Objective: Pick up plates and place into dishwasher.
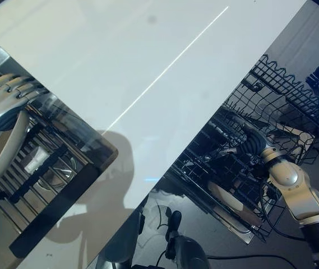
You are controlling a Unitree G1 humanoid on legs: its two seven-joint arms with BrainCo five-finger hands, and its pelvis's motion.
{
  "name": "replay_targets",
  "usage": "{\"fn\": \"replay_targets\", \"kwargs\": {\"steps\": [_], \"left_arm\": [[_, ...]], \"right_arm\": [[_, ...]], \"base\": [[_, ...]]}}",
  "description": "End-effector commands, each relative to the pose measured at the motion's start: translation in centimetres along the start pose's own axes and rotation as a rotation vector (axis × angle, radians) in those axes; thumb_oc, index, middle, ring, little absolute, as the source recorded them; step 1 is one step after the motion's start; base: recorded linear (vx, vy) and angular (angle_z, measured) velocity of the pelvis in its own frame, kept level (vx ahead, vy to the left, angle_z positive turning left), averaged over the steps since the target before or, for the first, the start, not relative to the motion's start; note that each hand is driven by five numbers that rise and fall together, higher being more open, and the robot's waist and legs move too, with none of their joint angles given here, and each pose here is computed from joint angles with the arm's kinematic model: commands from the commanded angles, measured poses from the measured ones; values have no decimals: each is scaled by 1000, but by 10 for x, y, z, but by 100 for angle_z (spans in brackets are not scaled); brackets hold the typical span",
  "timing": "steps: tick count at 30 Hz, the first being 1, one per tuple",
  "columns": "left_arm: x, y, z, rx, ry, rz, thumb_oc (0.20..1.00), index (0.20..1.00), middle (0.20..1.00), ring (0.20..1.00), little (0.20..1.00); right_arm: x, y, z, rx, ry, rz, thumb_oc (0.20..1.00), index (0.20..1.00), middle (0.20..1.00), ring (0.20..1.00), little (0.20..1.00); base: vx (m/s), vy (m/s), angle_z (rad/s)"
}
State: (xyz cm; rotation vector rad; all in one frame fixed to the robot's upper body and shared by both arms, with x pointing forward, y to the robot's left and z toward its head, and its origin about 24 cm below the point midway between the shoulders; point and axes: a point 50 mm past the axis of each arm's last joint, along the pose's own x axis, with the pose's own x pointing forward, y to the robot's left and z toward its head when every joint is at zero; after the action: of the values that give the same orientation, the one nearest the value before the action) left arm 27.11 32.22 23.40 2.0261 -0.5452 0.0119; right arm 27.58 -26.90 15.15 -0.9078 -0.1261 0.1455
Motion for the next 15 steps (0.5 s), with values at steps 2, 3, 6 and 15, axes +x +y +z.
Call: {"fn": "replay_targets", "kwargs": {"steps": [2,3,6,15], "left_arm": [[1,-15,62,-247,-194,65,200,200,200,200,200],[0,-16,61,-249,-190,67,200,200,200,200,200],[-2,-17,60,-256,-183,69,200,200,200,200,200],[-14,-25,62,-297,-152,70,200,200,200,200,200]], "right_arm": [[-2,-25,13,-61,-77,-64,1000,1000,1000,1000,1000],[-3,-25,13,-60,-76,-62,1000,1000,1000,1000,1000],[-4,-23,11,-54,-77,-55,1000,1000,1000,1000,1000],[-7,-18,7,-40,-57,-36,1000,1000,1000,1000,1000]], "base": [[0,0,0],[0,0,0],[0,0,0],[3,1,4]]}}
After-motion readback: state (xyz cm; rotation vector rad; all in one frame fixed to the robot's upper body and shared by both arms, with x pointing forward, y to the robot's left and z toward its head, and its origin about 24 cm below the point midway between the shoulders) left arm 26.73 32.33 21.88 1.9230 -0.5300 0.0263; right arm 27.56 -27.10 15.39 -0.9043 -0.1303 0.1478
